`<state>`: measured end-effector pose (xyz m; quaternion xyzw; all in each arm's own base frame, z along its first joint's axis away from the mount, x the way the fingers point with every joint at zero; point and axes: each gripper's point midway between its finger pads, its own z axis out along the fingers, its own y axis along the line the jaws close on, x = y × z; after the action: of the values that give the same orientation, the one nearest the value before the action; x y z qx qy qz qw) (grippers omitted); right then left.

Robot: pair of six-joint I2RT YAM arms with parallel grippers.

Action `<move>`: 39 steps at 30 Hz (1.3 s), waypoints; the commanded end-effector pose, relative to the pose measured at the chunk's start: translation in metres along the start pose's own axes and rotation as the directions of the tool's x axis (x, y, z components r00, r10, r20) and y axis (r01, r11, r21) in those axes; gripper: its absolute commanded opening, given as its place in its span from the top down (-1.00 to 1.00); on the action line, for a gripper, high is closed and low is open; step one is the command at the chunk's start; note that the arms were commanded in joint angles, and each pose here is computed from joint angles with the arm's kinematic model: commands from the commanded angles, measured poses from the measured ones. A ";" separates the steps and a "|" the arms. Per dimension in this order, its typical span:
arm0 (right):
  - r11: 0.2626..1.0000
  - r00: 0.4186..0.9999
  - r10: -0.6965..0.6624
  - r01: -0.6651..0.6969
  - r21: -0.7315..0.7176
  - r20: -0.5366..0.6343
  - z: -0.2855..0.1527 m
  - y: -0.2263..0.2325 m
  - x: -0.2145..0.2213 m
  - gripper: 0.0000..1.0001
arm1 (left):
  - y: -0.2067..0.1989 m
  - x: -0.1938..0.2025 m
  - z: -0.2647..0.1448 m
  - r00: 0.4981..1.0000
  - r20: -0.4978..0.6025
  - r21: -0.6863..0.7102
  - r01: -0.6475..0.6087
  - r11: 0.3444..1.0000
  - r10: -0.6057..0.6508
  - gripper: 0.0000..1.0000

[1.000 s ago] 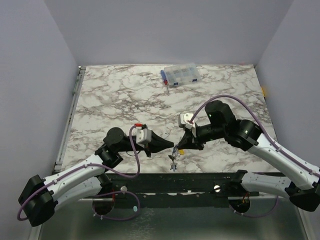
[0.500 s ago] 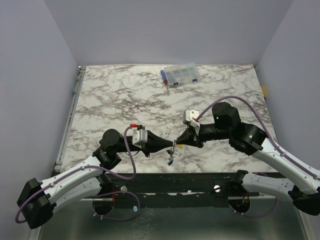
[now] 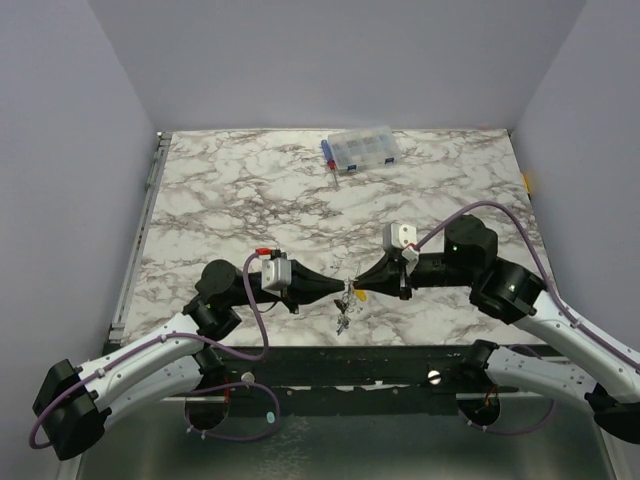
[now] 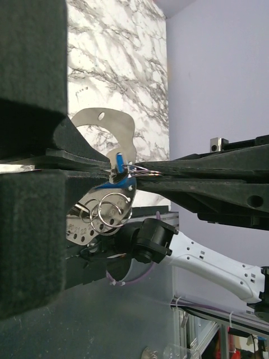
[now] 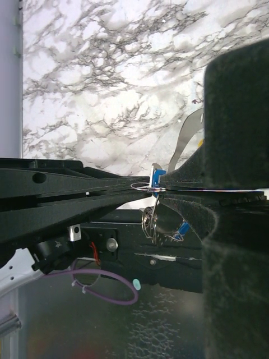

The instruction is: Put the keys on the keyring

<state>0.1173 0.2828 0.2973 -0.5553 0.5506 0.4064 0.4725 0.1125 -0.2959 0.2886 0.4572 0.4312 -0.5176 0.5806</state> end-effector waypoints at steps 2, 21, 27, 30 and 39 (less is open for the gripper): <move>0.999 0.990 -0.054 0.053 0.005 0.134 -0.003 0.002 -0.032 0.99 | 0.001 -0.003 -0.001 1.000 0.015 -0.012 -0.004 1.000 0.004 1.00; 0.991 0.999 0.005 -0.010 -0.132 -0.043 0.004 0.017 0.000 0.99 | -0.002 -0.003 -0.006 1.000 -0.002 0.043 -0.029 0.999 0.030 0.15; 0.989 0.999 0.010 -0.017 -0.145 -0.047 0.006 0.018 0.001 0.99 | -0.005 0.003 -0.003 1.000 -0.020 0.070 -0.004 0.998 0.006 0.27; 0.988 0.998 0.014 -0.023 -0.150 -0.057 0.007 0.018 0.003 0.99 | -0.006 0.003 -0.002 1.000 -0.021 0.078 0.000 0.997 0.002 0.27; 0.989 0.998 0.020 -0.028 -0.146 -0.057 0.009 0.016 0.003 0.99 | -0.012 0.004 0.000 1.000 -0.022 0.103 0.012 0.995 -0.010 0.36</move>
<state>0.1067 0.2888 0.2706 -0.5883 0.5628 0.4235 0.3973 0.1099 -0.2961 0.2713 0.4784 0.4392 -0.5267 0.5485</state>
